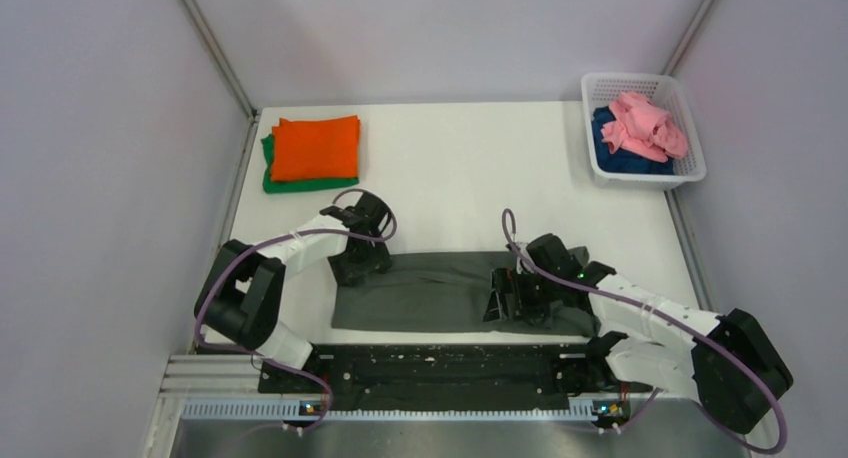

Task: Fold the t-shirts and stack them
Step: Fold the other side of the tshirt into a rectangle

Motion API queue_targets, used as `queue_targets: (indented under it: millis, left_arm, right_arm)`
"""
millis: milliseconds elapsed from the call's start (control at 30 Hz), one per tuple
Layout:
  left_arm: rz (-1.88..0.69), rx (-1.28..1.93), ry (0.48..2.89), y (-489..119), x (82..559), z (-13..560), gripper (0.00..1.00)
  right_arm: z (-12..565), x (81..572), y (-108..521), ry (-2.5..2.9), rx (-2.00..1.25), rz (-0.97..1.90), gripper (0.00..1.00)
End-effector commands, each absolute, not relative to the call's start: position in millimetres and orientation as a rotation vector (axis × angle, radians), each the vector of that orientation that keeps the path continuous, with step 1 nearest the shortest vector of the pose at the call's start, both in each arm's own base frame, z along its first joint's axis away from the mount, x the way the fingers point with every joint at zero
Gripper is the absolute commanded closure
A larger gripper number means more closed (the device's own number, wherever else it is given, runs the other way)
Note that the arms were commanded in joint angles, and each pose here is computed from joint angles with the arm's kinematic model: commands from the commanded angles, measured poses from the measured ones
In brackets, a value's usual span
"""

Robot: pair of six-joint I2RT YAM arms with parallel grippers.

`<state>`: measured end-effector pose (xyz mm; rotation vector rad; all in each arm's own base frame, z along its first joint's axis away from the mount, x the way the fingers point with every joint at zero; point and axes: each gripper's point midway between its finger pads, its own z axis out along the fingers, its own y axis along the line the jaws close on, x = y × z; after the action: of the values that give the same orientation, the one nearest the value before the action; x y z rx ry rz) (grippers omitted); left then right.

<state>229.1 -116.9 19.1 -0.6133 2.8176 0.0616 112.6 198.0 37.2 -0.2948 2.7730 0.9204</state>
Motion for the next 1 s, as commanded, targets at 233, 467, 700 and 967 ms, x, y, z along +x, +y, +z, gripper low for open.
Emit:
queue_targets:
  millis: [233,467,700,967]
  left_arm:
    - [0.026,-0.644,2.74,-116,238,58,0.15]
    - [-0.13,-0.535,2.673,-126,243,115,0.14]
    - [-0.233,-0.449,2.738,-148,243,98,0.14]
    - [-0.165,-0.455,2.85,-149,235,49,0.15]
  right_arm:
    - [74,175,184,2.579,-0.111,0.631,0.01]
    - [106,162,132,2.568,0.068,0.394,0.01]
    - [69,134,113,2.633,0.362,0.367,0.01]
    - [36,185,129,2.457,0.452,0.515,0.01]
